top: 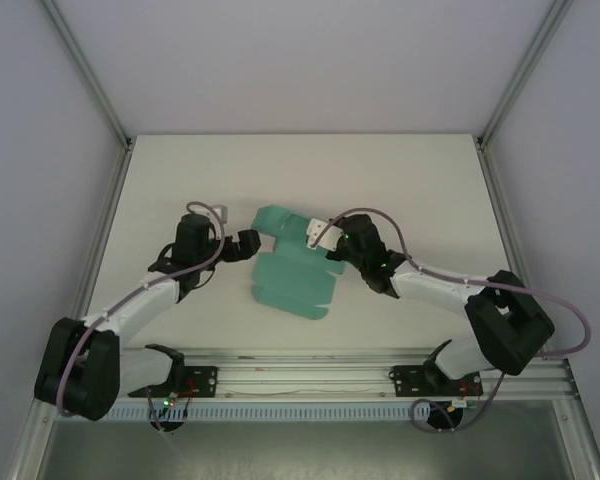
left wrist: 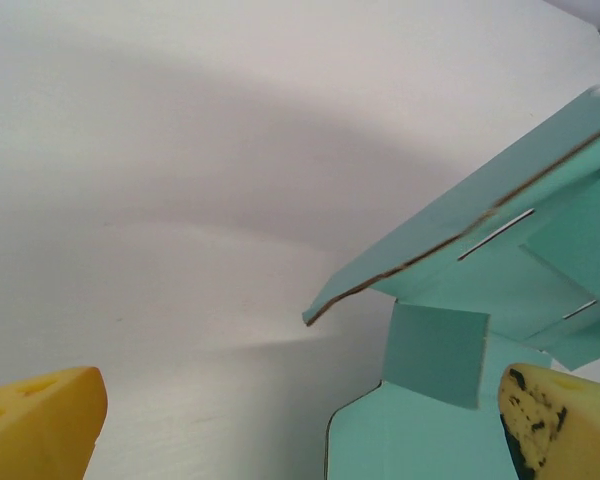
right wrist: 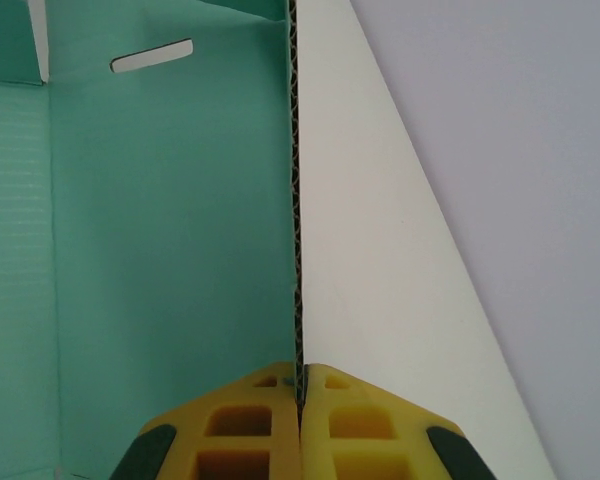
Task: Assemble paper box
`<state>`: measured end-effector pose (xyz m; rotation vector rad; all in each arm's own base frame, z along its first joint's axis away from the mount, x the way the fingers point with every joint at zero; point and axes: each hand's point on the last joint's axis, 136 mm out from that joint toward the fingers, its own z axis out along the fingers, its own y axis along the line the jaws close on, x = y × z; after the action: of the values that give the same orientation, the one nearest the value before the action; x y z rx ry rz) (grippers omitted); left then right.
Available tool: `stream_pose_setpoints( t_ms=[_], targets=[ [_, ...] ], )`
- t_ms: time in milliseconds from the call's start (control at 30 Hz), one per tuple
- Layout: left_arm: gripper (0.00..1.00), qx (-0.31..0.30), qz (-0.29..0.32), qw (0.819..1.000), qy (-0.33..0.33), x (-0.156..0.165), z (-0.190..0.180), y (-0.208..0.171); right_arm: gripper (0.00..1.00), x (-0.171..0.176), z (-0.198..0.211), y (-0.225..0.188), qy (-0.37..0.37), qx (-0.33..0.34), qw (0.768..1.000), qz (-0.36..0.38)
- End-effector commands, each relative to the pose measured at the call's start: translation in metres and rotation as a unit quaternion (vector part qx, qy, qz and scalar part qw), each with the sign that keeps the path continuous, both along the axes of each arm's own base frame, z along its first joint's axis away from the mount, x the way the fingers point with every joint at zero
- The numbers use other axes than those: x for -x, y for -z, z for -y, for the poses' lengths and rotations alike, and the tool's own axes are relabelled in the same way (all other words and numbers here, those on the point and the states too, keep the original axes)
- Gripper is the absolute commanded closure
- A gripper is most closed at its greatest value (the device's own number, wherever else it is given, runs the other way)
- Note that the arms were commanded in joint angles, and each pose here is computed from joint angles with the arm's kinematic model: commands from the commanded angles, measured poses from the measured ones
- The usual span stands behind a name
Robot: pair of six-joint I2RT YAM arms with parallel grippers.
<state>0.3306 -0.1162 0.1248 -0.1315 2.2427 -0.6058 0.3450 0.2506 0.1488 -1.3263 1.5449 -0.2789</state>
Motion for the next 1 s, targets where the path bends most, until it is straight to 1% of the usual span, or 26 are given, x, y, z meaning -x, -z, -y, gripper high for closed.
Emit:
stream_pose_setpoints(
  t_ms=[0,100,200,267,400,567,667,833,900,967],
  targets=[
    [0.0,-0.032,0.0,0.998,-0.047,-0.001,-0.022,-0.017,1.0,-0.012,-0.001,-0.007,0.01,0.069,0.996,0.05],
    [0.0,-0.042,-0.009,0.996,-0.078,-0.002,-0.035,-0.023,1.0,-0.014,-0.009,-0.009,0.0,0.095,0.993,0.073],
    [0.0,-0.059,-0.031,0.993,-0.101,-0.003,-0.045,-0.014,1.0,-0.017,-0.013,-0.01,-0.009,0.107,0.99,0.09],
    [0.0,-0.064,-0.049,0.99,-0.114,-0.004,-0.051,-0.005,1.0,-0.019,-0.014,-0.009,-0.01,0.126,0.986,0.105],
    [0.0,-0.047,-0.069,0.989,-0.125,-0.007,-0.054,0.007,1.0,-0.021,-0.016,0.0,-0.015,0.169,0.976,0.136],
    [0.0,-0.039,-0.067,0.988,-0.132,-0.013,-0.056,0.008,1.0,-0.024,-0.021,0.006,-0.013,0.19,0.966,0.175],
    [0.0,-0.044,-0.065,0.987,-0.143,-0.018,-0.063,0.009,1.0,-0.024,-0.024,0.007,-0.012,0.189,0.965,0.182],
    [0.0,-0.041,-0.083,0.98,-0.174,-0.024,-0.079,0.023,1.0,-0.02,-0.026,0.011,-0.018,0.177,0.968,0.175],
    [0.0,-0.038,-0.091,0.977,-0.186,-0.031,-0.085,0.028,1.0,-0.017,-0.027,0.013,-0.024,0.173,0.97,0.169],
    [0.0,-0.027,-0.096,0.978,-0.185,-0.04,-0.086,0.032,1.0,-0.016,-0.027,0.015,-0.025,0.173,0.971,0.164]
  ],
)
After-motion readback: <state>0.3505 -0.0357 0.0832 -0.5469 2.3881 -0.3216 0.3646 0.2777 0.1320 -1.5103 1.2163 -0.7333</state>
